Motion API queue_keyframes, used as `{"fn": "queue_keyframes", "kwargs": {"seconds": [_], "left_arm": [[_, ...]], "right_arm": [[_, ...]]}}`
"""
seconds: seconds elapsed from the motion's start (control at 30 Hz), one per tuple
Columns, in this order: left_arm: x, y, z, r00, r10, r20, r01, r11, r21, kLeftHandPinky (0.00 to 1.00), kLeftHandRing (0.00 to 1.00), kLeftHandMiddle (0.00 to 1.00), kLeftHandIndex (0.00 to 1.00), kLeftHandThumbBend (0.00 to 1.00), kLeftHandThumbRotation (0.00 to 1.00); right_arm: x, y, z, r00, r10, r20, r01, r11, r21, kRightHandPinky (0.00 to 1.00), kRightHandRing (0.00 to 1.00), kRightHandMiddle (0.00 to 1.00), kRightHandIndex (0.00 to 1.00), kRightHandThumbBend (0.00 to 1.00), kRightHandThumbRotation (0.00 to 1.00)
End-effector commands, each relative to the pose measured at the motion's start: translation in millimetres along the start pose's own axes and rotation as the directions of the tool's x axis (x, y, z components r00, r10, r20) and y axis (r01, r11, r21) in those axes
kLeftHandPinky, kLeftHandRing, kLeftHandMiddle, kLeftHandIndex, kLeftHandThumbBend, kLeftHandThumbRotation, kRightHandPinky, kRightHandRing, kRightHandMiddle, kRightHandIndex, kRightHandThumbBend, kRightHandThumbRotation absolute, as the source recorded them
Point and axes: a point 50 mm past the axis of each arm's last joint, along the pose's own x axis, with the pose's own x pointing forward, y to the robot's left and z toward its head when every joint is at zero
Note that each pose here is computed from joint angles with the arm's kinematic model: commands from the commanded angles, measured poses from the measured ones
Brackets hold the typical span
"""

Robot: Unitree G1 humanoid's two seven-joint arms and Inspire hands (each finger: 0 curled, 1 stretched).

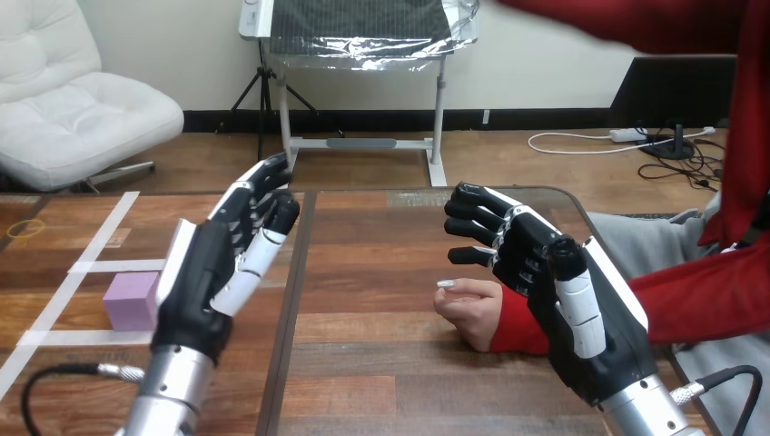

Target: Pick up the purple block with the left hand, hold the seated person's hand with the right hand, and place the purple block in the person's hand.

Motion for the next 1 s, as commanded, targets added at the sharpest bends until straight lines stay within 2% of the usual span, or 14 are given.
{"fn": "queue_keyframes", "kwargs": {"seconds": [0.0,0.5,0.73,0.9,0.97], "left_arm": [[30.1,13.7,16.6,0.995,0.014,0.103,-0.025,0.995,0.1,0.87,0.88,0.9,0.89,0.43,0.74],[58.7,38.2,5.3,0.999,0.038,0.018,-0.041,0.979,0.201,0.83,0.89,0.91,0.9,0.53,0.7],[72.1,49.9,5.0,0.999,0.028,-0.038,-0.015,0.953,0.302,0.85,0.91,0.93,0.91,0.57,0.7],[78.5,54.7,5.9,0.998,0.022,-0.059,-0.001,0.939,0.344,0.87,0.93,0.94,0.93,0.55,0.66],[83.0,58.5,5.3,0.995,0.039,-0.088,0.0,0.915,0.403,0.86,0.92,0.93,0.92,0.56,0.63]], "right_arm": [[13.7,-2.9,19.2,0.996,0.032,0.088,-0.028,0.999,-0.043,0.75,0.84,0.85,0.84,0.85,1.0],[12.6,-3.7,19.1,0.995,0.039,0.09,-0.034,0.998,-0.051,0.75,0.84,0.85,0.84,0.83,1.0],[12.7,-4.0,19.4,0.996,0.037,0.085,-0.032,0.998,-0.052,0.74,0.84,0.84,0.84,0.84,1.0],[12.7,-4.3,19.9,0.996,0.037,0.081,-0.032,0.998,-0.058,0.74,0.84,0.84,0.84,0.85,1.0],[12.7,-4.2,20.0,0.996,0.039,0.081,-0.034,0.998,-0.058,0.74,0.84,0.84,0.84,0.85,1.0]]}}
